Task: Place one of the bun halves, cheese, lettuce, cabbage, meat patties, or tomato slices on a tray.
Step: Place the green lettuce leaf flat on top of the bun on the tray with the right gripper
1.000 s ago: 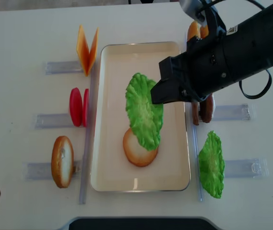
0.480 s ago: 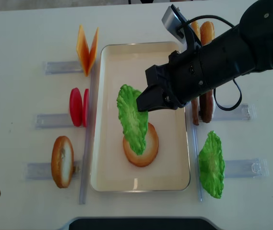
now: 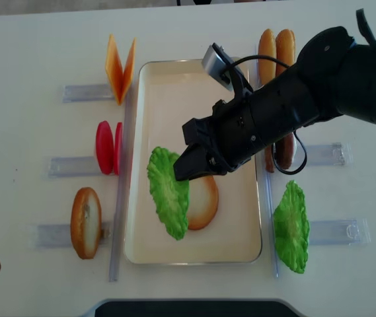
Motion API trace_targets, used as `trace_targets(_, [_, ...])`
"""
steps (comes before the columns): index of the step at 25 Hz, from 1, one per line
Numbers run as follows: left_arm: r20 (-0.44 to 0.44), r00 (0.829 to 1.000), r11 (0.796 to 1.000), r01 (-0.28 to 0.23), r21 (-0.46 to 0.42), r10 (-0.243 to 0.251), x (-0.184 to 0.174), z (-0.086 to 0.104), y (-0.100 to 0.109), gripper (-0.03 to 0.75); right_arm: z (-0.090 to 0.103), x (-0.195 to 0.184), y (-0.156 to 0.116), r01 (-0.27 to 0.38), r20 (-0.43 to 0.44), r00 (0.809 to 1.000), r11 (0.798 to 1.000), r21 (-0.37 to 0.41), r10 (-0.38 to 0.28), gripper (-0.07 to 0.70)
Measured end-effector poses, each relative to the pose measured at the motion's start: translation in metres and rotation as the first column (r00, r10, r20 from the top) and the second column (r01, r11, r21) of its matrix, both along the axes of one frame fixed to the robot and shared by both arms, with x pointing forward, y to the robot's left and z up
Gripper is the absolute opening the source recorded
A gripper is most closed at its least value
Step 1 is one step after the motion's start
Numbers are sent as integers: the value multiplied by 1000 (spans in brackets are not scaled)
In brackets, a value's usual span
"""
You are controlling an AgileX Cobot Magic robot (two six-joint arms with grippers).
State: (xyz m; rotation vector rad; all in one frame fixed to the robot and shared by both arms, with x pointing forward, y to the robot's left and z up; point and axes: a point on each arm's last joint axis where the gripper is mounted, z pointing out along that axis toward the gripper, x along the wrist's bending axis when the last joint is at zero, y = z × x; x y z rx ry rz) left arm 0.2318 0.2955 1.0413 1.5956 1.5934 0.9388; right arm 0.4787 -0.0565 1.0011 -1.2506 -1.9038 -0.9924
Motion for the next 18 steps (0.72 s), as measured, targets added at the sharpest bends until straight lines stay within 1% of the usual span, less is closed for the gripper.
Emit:
trace_targets(3, [0, 1000, 1000, 0, 0, 0, 0, 0, 0, 471, -8, 2, 2, -5, -4, 1000, 1000, -8, 5, 35])
trace_targets(7, [0, 1000, 1000, 0, 0, 0, 0, 0, 0, 471, -11, 4, 3, 1, 4, 1000, 1000, -2, -1, 35])
trace_targets(13, [0, 1000, 1000, 0, 0, 0, 0, 0, 0, 471, -22, 7, 5, 4, -16, 1000, 1000, -12, -5, 35])
trace_targets(18, [0, 1000, 1000, 0, 0, 0, 0, 0, 0, 471, -21, 12, 4, 32, -4, 999, 999, 21, -32, 35])
